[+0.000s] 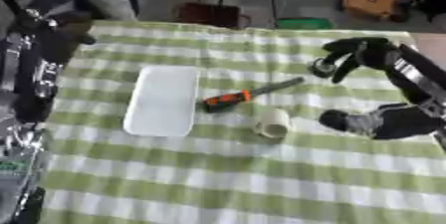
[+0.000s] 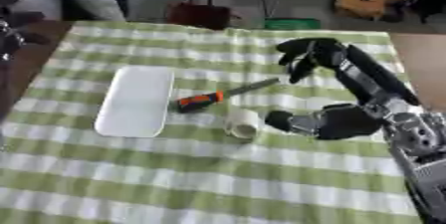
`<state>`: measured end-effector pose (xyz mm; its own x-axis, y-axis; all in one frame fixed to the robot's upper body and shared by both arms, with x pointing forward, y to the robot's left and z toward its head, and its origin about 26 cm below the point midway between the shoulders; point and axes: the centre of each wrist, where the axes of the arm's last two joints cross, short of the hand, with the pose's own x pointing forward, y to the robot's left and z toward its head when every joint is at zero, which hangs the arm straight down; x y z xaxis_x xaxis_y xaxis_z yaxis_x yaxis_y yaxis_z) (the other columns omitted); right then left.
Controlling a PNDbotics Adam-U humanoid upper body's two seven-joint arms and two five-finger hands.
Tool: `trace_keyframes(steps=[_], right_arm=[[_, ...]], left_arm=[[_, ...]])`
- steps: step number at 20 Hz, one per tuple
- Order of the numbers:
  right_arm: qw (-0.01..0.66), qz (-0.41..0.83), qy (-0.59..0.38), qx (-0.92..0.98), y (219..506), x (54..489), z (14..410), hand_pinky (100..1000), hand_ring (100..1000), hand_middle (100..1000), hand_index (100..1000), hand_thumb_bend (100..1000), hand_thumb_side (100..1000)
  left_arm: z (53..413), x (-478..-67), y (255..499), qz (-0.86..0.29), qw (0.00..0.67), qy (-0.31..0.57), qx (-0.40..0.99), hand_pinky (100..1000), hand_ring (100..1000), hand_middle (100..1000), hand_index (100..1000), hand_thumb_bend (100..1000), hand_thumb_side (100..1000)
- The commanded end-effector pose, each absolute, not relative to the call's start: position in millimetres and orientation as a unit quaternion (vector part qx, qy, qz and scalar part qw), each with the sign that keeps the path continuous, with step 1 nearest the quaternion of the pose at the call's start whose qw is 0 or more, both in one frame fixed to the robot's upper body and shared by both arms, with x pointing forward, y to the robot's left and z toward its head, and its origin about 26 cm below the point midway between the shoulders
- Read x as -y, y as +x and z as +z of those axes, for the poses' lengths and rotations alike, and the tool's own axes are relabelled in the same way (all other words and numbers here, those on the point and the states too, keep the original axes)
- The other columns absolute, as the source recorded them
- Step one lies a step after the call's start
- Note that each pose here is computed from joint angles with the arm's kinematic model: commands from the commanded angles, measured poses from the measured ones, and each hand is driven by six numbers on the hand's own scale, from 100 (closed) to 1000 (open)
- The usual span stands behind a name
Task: Pick up objects on the table and place them in the box.
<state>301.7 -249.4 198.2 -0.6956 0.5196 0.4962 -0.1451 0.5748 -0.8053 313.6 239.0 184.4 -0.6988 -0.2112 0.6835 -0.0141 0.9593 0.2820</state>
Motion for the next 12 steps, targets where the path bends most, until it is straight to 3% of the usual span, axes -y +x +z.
trace_keyframes(steps=[1,12], right_arm=[[0.355,0.453,-0.12,0.809,299.1,248.9,208.7,670,579,681,869,698,502],[0.359,0.455,-0.118,0.807,299.6,249.2,208.4,670,578,676,868,692,501]], left_arm=[[191.4,-239.7,312.1,-0.132,0.371,0.062,0.917,616,759,850,834,699,752],[191.6,-239.0,312.1,-0.134,0.371,0.06,0.917,618,760,851,835,696,752]])
